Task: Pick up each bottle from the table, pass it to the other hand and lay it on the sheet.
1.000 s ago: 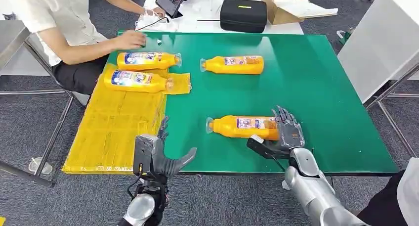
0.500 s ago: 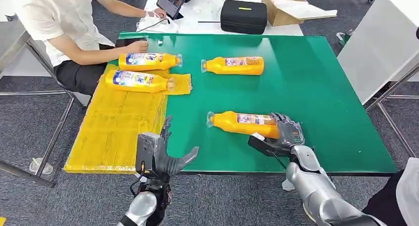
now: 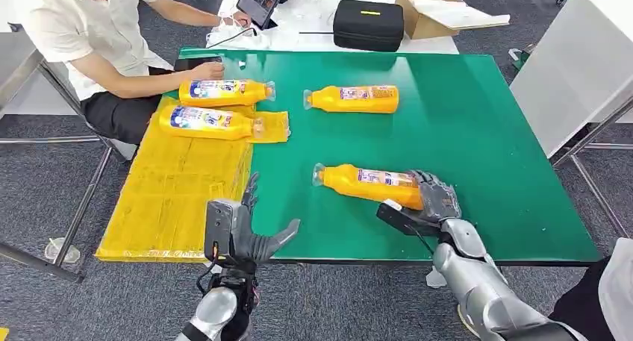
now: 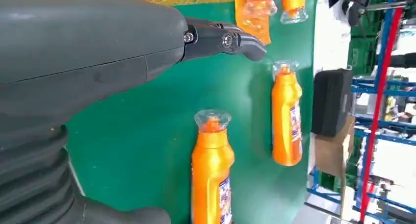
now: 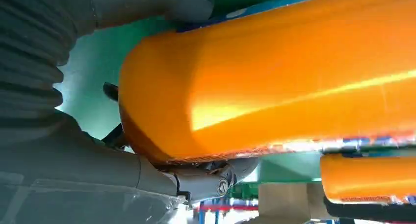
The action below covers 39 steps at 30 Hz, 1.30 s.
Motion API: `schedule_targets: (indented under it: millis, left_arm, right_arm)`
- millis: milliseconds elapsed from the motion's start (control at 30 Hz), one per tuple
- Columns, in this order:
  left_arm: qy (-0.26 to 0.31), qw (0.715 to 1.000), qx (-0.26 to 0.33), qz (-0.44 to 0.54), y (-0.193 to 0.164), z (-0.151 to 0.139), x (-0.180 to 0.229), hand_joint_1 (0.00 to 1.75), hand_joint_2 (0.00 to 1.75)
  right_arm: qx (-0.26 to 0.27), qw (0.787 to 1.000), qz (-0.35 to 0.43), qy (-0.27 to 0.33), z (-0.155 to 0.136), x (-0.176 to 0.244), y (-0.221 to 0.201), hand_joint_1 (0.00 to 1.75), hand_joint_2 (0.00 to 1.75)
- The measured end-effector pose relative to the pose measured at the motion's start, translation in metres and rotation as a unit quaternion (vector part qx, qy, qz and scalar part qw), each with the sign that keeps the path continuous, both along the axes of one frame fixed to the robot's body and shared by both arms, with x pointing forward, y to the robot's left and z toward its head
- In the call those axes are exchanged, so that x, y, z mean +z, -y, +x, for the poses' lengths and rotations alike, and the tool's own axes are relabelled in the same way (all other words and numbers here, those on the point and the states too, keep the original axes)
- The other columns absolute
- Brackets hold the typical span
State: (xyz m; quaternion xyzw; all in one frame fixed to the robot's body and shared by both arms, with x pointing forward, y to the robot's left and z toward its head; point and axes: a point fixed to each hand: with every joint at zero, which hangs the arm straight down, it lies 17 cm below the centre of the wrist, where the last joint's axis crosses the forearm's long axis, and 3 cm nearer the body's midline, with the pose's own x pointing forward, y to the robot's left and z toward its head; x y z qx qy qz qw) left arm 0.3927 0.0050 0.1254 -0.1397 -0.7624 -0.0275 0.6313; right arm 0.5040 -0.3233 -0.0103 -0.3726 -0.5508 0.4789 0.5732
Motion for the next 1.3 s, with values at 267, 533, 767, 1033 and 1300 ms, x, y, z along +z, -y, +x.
schedule_targets:
  millis: [267,533,767,1033,1300]
  left_arm:
    - [-0.036,0.991,-0.034,-0.128,-0.001,-0.016,0.005,0.0,1.75]
    - [-0.072,0.985,-0.047,-0.151,-0.008,-0.031,-0.017,0.0,1.75]
    - [-0.083,0.982,-0.044,-0.166,-0.013,-0.032,-0.022,0.0,1.75]
    - [-0.066,0.981,-0.046,-0.177,-0.012,-0.02,-0.007,0.0,1.75]
    - [-0.052,0.981,-0.051,-0.181,-0.007,-0.01,0.007,0.0,1.75]
  right_arm:
    - [-0.018,0.949,0.308,0.067,-0.018,0.023,-0.049,1.75,1.75]
    - [-0.02,0.894,0.432,0.118,-0.033,0.055,-0.07,1.75,1.75]
    - [0.01,0.869,0.474,0.139,-0.036,0.085,-0.096,1.75,1.75]
    - [0.143,0.867,0.476,0.034,-0.059,0.077,-0.193,1.75,1.75]
    - [0.223,0.86,0.459,-0.012,-0.087,0.073,-0.253,1.75,1.75]
